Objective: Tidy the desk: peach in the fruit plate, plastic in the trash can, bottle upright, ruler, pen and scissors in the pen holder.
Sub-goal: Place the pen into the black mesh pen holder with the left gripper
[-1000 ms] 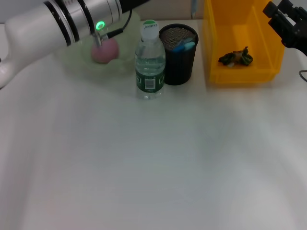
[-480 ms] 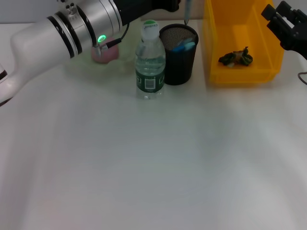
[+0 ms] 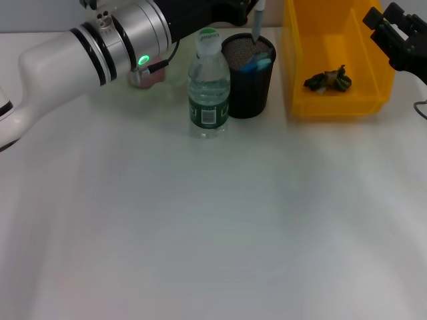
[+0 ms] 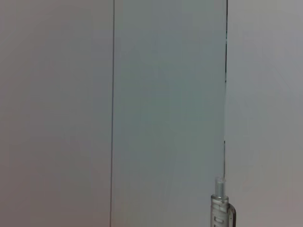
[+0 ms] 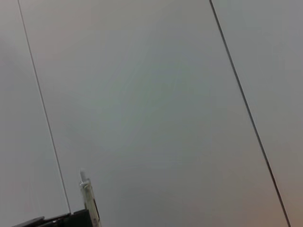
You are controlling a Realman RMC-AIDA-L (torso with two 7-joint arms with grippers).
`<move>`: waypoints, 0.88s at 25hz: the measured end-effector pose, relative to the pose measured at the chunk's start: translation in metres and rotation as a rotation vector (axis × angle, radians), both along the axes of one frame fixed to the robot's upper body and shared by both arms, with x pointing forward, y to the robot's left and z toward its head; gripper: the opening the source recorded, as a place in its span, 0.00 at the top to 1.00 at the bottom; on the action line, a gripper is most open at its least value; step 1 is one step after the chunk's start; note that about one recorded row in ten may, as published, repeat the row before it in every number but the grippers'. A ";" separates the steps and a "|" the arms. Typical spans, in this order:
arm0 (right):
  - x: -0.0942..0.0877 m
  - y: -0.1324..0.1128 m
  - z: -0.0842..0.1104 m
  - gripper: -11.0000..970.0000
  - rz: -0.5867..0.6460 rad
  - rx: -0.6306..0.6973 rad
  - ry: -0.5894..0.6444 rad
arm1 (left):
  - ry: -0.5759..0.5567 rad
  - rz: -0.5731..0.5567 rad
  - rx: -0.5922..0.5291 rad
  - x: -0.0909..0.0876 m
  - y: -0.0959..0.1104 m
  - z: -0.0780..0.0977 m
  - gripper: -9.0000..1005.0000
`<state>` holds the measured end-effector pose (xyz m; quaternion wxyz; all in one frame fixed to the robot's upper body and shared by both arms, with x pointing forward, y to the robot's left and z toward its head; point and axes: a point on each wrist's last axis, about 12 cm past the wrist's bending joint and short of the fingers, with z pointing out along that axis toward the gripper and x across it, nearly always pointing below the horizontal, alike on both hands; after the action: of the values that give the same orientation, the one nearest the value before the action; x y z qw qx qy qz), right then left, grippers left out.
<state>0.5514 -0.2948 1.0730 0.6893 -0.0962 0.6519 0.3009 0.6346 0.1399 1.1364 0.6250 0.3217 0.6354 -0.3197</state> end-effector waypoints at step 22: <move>0.002 0.002 0.001 0.48 0.004 0.002 -0.004 | 0.007 0.031 0.047 0.002 0.002 -0.007 0.85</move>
<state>0.5531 -0.2928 1.0743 0.6902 -0.0976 0.6500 0.3026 0.6362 0.1420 1.1293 0.6199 0.3252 0.6500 -0.2959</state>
